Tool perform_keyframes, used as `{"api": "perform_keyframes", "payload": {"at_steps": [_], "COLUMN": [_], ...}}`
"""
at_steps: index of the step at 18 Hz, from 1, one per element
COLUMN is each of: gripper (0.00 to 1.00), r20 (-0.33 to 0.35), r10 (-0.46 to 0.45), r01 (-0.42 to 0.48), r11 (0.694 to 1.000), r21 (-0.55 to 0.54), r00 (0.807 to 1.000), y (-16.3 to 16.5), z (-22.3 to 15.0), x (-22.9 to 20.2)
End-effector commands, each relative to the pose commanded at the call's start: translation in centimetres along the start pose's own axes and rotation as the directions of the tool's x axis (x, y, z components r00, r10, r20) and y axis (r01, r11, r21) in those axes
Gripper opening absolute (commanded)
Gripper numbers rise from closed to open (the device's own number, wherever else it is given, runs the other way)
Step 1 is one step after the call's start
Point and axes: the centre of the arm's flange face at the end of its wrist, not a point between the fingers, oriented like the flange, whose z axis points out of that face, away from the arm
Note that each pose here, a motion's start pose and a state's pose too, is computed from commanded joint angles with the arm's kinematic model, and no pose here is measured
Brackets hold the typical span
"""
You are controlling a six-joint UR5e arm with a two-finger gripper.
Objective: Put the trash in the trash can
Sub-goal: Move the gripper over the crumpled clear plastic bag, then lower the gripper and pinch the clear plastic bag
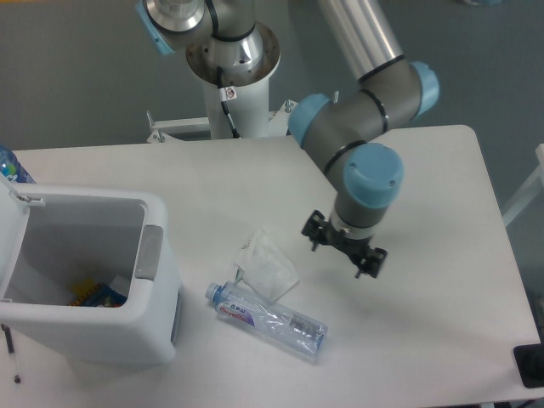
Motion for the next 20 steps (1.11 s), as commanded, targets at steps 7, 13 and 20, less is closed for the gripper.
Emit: {"api": "perform_keyframes", "payload": {"at_steps": [7,13,20], "gripper": [1.0,0.76,0.13], "r20": [0.033,0.028,0.031], "r10": [-0.114,-0.155,-0.18], "r01": [0.114,0.155,0.179], "r11": [0.993,0.988,0.984], "r21": [0.02,0.016,0.017], "r00": [0.993,0.987,0.983], "y": [-4.8,-5.4,-5.3], "z": [1.6,2.6,2.5], "x": [3.3,3.5,3.4]}}
